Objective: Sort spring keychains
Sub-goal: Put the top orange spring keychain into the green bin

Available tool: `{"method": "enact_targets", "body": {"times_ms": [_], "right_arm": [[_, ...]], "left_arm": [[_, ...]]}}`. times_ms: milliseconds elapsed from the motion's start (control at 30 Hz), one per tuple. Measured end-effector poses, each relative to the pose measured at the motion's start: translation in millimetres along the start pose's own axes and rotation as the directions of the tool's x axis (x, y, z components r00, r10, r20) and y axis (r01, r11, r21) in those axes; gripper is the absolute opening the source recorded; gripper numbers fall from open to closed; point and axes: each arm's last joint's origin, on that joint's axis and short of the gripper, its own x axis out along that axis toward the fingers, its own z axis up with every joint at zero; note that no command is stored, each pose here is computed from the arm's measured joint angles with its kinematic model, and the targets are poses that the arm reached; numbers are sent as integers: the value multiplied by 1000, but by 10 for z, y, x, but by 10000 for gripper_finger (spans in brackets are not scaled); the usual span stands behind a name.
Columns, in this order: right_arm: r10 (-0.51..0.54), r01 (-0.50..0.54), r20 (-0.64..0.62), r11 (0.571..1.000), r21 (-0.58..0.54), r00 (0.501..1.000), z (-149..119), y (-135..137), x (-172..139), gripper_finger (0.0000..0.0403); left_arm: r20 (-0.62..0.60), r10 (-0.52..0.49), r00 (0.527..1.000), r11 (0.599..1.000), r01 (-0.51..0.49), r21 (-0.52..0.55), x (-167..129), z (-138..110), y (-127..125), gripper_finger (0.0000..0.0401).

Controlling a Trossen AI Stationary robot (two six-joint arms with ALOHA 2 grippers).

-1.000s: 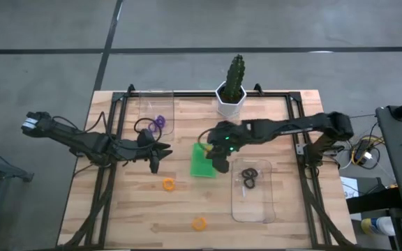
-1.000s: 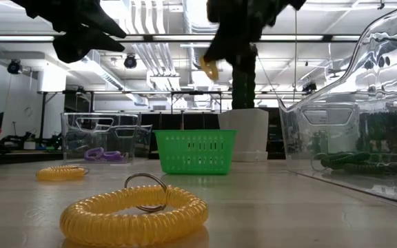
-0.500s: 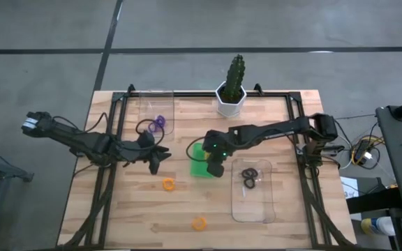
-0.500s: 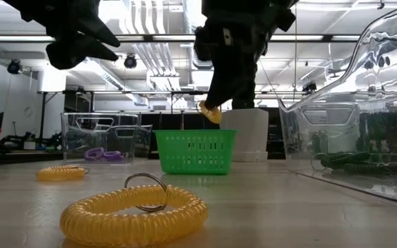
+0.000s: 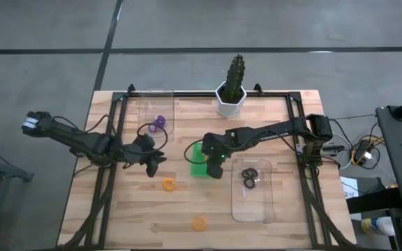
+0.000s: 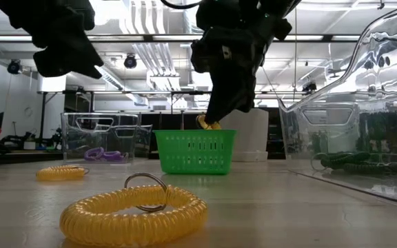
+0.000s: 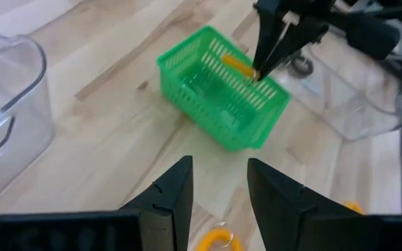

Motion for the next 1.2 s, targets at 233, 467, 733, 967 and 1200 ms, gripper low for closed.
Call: {"method": "enact_targets", "body": {"times_ms": [233, 467, 733, 967, 1200], "right_arm": [[6, -6, 4, 1000, -18, 1000, 4, 5, -4, 13], [34, -33, 13, 999, -26, 999, 18, 17, -6, 17], [42, -42, 14, 999, -22, 999, 22, 21, -6, 76], [43, -43, 13, 999, -27, 999, 24, 24, -11, 105], [257, -248, 39, 955, -162, 966, 154, 194, -323, 111]], "left_arm": [[-37, 32, 999, 999, -31, 23, -6, -44, 29, 129], [-95, 51, 994, 999, -49, 17, -11, -88, 61, 129], [-148, 50, 988, 999, -48, 14, -16, -119, 79, 129], [-192, 72, 979, 997, -70, 18, -24, -152, 110, 129], [-244, 34, 969, 999, -38, -10, -28, -181, 89, 129]]}}
